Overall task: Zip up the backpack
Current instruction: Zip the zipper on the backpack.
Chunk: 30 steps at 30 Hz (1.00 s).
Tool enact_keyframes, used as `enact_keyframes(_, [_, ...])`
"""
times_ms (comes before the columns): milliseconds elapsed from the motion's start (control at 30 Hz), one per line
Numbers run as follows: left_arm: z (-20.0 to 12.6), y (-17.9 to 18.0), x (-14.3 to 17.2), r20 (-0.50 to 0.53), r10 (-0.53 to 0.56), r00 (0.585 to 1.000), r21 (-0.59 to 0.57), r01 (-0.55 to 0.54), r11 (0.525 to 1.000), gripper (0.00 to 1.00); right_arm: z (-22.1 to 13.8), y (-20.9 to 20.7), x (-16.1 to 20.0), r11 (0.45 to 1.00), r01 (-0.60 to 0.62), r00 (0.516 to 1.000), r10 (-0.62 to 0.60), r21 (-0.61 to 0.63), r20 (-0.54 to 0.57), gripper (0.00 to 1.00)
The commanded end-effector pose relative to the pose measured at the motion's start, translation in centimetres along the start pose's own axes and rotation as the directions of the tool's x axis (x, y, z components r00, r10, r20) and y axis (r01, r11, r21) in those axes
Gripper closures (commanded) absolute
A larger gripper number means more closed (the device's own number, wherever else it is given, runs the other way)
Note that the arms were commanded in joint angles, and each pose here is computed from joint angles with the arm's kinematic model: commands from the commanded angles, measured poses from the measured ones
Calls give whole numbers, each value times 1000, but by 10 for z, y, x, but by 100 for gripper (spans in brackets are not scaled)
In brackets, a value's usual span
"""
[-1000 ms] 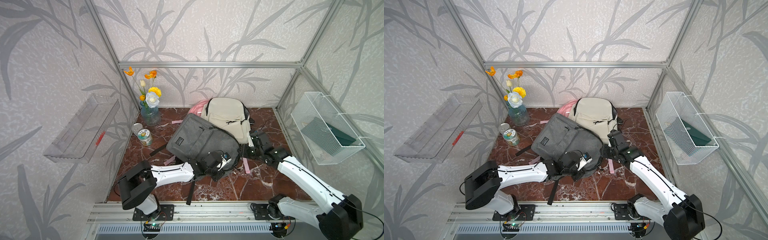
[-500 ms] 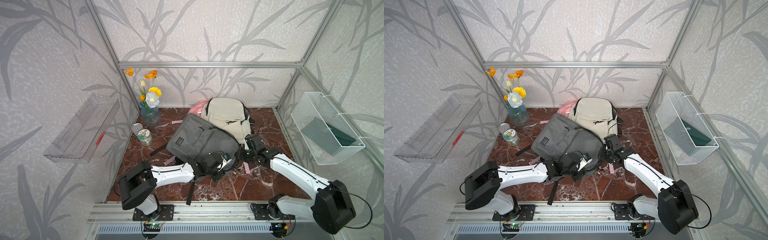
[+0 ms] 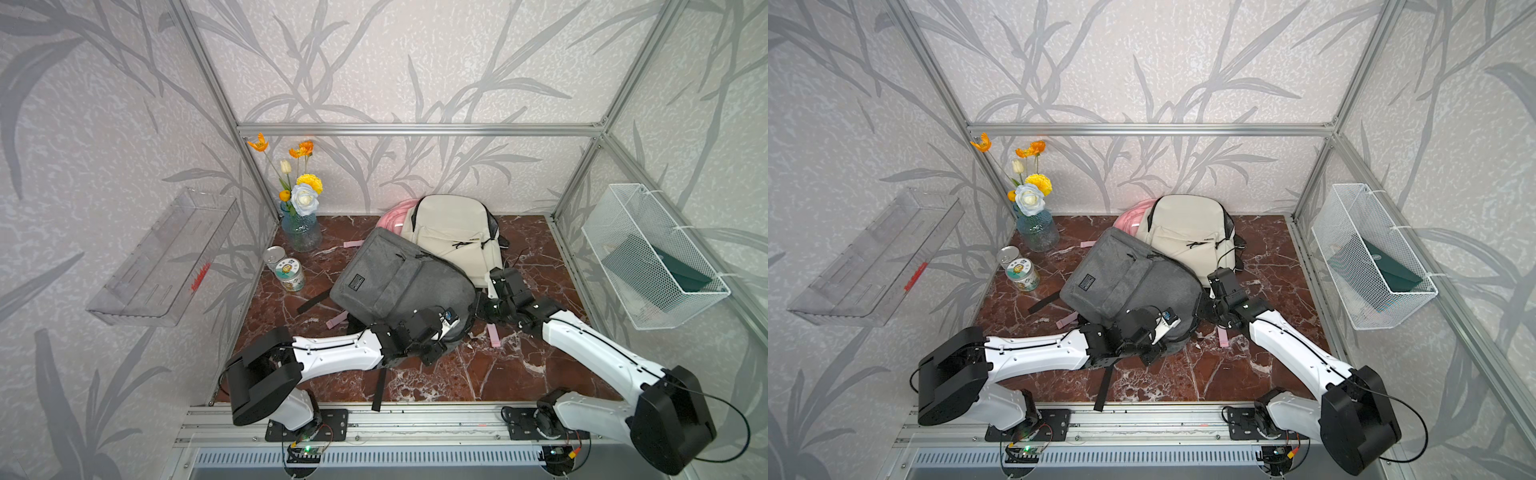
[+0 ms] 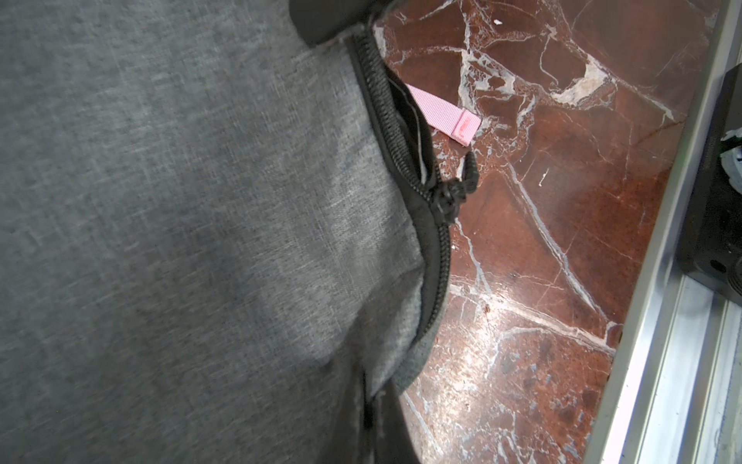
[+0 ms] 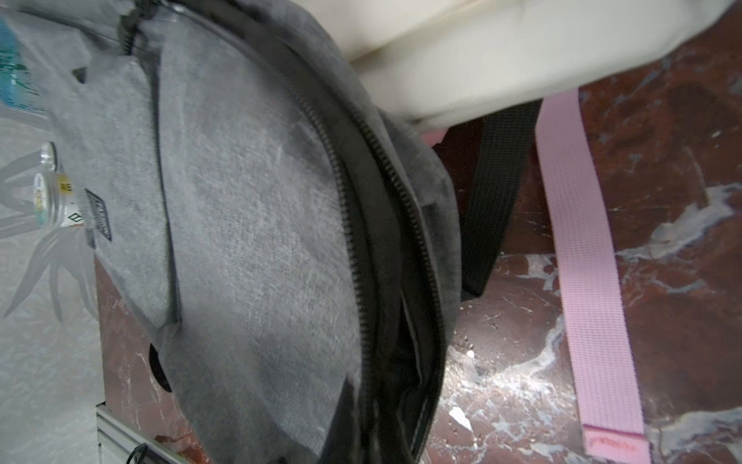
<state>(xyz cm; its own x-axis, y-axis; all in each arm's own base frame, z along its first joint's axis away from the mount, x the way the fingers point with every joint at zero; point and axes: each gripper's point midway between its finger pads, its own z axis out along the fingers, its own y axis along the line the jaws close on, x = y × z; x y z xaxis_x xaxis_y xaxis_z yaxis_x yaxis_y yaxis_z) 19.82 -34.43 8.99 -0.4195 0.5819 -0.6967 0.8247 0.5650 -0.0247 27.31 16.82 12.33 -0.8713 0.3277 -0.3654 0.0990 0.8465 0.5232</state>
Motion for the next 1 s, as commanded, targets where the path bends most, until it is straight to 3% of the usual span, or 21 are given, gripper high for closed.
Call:
enact_keyframes(0, [-7,32,36,-101,-6,995,-161,-11,987,100,-26,0,-21,1000,-6,995,3,26,104,100])
enact_keyframes(133, [-15,51,39,-95,-20,995,-257,-5,966,100,-44,-1,-29,999,-32,989,31,4,147,100])
enact_keyframes(400, [-27,61,32,-44,-27,999,-298,13,955,100,-48,-19,-29,997,-64,985,56,41,164,100])
enact_keyframes(633, [-15,34,43,-108,-5,994,-138,-10,990,100,-53,-22,-50,997,-79,977,73,20,202,99])
enact_keyframes(833, [2,17,38,-124,-30,992,-57,23,998,100,-49,-8,-29,998,64,995,-62,-11,79,59])
enact_keyframes(967, [7,15,33,-121,-31,992,-49,25,998,100,-57,-11,-4,985,167,984,-164,-50,67,51])
